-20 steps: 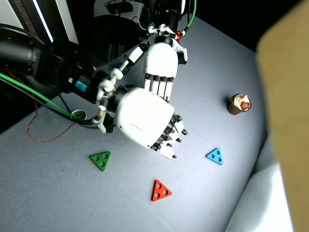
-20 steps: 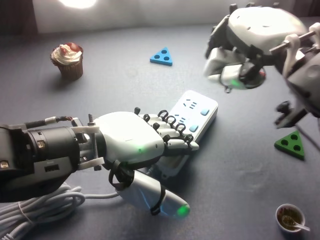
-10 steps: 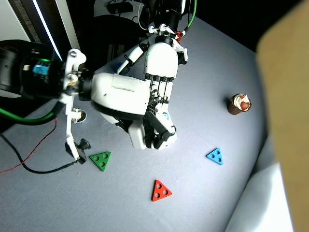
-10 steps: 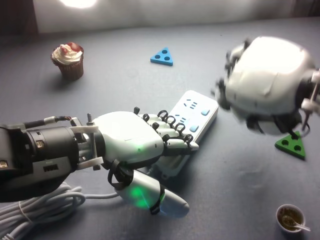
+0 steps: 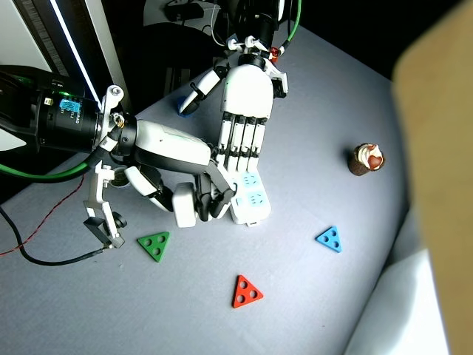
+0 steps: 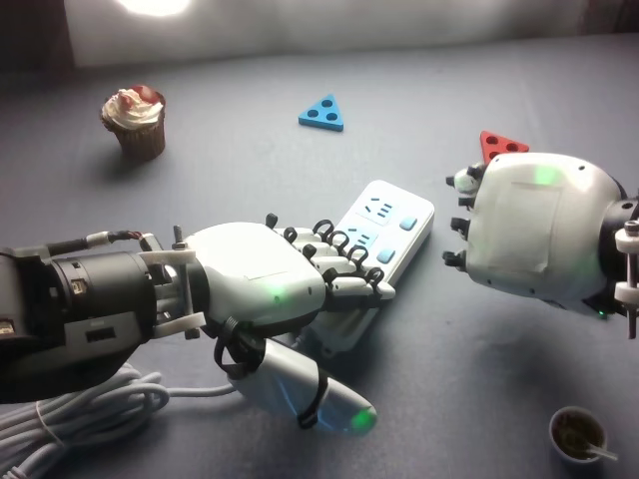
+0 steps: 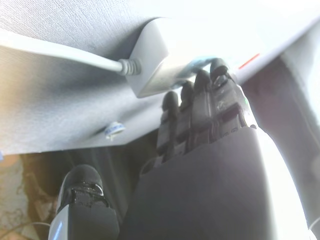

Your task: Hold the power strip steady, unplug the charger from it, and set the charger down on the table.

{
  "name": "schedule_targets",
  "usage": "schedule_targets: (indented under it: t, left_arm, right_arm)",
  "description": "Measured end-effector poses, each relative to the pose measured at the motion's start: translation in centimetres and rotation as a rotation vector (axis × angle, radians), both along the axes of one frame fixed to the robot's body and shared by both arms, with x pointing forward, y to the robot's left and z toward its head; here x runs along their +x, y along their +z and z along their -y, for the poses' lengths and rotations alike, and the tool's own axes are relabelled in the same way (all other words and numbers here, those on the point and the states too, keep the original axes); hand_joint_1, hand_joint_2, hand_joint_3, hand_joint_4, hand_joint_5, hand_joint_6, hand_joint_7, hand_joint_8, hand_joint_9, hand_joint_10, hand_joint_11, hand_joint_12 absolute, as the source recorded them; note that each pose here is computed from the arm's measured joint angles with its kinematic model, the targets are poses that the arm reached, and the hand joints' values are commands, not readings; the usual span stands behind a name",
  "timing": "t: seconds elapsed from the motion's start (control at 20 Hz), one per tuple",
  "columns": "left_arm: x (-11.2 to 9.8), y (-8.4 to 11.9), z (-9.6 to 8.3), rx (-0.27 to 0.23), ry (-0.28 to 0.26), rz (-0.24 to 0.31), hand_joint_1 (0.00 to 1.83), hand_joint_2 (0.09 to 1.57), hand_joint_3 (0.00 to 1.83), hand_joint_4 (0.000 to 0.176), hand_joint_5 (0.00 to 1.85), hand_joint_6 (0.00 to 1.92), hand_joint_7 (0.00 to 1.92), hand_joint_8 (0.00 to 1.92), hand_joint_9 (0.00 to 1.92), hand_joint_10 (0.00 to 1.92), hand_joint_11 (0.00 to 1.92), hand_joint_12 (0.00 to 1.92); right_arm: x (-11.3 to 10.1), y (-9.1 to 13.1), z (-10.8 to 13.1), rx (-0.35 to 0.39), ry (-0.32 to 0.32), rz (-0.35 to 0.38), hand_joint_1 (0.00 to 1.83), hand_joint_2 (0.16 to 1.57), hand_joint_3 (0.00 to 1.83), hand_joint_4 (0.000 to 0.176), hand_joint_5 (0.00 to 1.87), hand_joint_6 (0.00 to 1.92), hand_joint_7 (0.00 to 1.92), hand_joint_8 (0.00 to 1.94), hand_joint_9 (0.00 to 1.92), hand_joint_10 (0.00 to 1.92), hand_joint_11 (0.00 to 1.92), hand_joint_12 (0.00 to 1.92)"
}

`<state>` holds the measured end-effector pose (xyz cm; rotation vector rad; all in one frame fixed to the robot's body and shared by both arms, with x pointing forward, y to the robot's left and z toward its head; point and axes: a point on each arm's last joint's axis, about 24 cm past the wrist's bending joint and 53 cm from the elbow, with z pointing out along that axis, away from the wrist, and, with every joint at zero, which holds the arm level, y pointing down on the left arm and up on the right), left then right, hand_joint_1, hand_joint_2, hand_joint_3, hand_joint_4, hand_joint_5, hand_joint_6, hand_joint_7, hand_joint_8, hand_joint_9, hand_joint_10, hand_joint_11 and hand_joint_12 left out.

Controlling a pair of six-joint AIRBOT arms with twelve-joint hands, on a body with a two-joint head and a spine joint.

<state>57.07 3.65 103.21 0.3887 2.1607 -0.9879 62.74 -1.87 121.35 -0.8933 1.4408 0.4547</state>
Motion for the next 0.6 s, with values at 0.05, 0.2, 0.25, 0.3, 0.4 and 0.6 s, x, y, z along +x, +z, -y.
schedule_targets:
  t: [0.05, 0.2, 0.25, 0.3, 0.4, 0.6]
  left_arm:
    - [-0.01, 0.01, 0.02, -0.001, 0.0, 0.0, 0.0, 1.01, 0.0, 0.0, 0.14, 0.0, 0.15, 0.0, 0.13, 0.0, 0.12, 0.03]
    - [0.0, 0.01, 0.0, 0.0, 0.0, 0.0, 0.0, 1.01, 0.0, 0.0, 0.15, 0.0, 0.16, 0.0, 0.14, 0.0, 0.12, 0.03]
    - [-0.02, 0.01, 0.02, -0.001, 0.0, 0.0, 0.0, 1.0, 0.0, 0.0, 0.16, 0.01, 0.16, 0.0, 0.13, 0.0, 0.12, 0.03]
    - [0.0, 0.01, 0.0, -0.001, 0.0, 0.0, 0.0, 1.0, 0.0, 0.0, 0.17, 0.01, 0.16, 0.01, 0.14, 0.0, 0.12, 0.03]
    - [-0.01, 0.01, 0.02, -0.001, 0.0, -0.001, 0.0, 1.0, 0.0, 0.0, 0.16, 0.0, 0.15, 0.0, 0.13, 0.0, 0.11, 0.02]
    - [-0.02, 0.01, 0.02, -0.001, 0.0, 0.0, 0.0, 0.99, 0.0, 0.0, 0.15, 0.0, 0.14, 0.0, 0.11, 0.0, 0.09, 0.01]
  right_arm:
    - [-0.04, -0.28, 0.04, -0.004, 0.0, -0.005, 1.24, 1.08, 0.0, 0.011, 1.0, 1.0, 1.16, 0.64, 1.13, 0.0, 0.72, 0.9]
    - [-0.1, -0.27, -0.01, 0.009, -0.003, -0.019, 1.12, 1.04, 0.0, 0.0, 0.82, 0.03, 0.86, 0.02, 0.88, 0.0, 0.55, 0.76]
    - [-0.14, -0.14, -0.06, 0.013, -0.002, -0.015, 1.11, 1.04, 0.0, 0.0, 0.8, 0.01, 0.83, 0.0, 0.83, 0.0, 0.52, 0.74]
    - [-0.23, -0.02, -0.16, 0.018, 0.0, -0.013, 1.11, 1.04, 0.0, 0.0, 0.78, 0.0, 0.79, 0.0, 0.79, 0.0, 0.48, 0.72]
    - [-0.21, 0.15, -0.17, 0.025, 0.0, -0.01, 1.04, 1.04, 0.0, 0.0, 0.66, 0.0, 0.67, 0.0, 0.66, 0.0, 0.38, 0.68]
    - [-0.04, 0.36, 0.49, 0.128, -0.049, -0.126, 0.75, 0.96, 0.0, 0.0, 0.23, 0.0, 0.24, 0.0, 0.26, 0.0, 0.08, 0.52]
